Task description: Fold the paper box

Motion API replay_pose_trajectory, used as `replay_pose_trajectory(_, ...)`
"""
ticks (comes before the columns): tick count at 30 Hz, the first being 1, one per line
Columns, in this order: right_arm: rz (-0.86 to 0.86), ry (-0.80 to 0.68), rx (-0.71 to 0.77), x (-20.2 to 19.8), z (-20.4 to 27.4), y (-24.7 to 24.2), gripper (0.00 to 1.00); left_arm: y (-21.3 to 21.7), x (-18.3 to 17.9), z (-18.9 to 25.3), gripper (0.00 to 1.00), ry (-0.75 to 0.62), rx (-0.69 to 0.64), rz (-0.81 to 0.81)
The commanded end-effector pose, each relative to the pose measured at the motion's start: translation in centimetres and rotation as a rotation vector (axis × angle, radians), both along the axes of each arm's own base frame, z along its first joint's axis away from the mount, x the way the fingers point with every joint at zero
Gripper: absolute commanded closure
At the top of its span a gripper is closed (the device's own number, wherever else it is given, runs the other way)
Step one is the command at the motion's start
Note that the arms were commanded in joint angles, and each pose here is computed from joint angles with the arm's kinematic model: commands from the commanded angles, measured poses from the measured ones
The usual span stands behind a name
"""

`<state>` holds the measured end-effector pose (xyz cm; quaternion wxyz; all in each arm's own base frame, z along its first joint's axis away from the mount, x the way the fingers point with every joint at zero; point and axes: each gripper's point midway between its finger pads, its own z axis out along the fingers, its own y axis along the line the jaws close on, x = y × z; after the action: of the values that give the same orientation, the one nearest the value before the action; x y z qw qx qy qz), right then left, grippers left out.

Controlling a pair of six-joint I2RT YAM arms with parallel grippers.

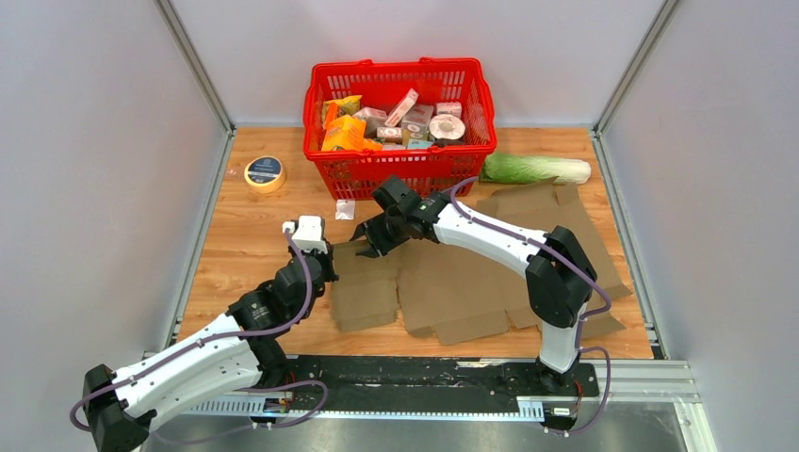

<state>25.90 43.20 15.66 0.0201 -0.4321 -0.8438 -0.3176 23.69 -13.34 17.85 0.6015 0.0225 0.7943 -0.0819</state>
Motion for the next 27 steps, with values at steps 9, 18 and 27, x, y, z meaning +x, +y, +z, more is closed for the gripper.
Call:
replay_pose_trajectory(9,-0.009,-0.082,0.046,1.24,2.36,0.53,0.58,0.11,0.12,0.14,1.0,-0.019,-0.025,0.014)
replay_pose_trajectory(18,-0.005,-0.058,0.061,1.03,1.73,0.69,0.77,0.08,0.1,0.16,1.0,-0.02,-0.025,0.01)
replay_pose_trajectory(27,0.016,-0.082,0.061,1.31,1.48,0.97,0.99,-0.31,-0.07,-0.17,0.94,-0.005,-0.035,-0.008)
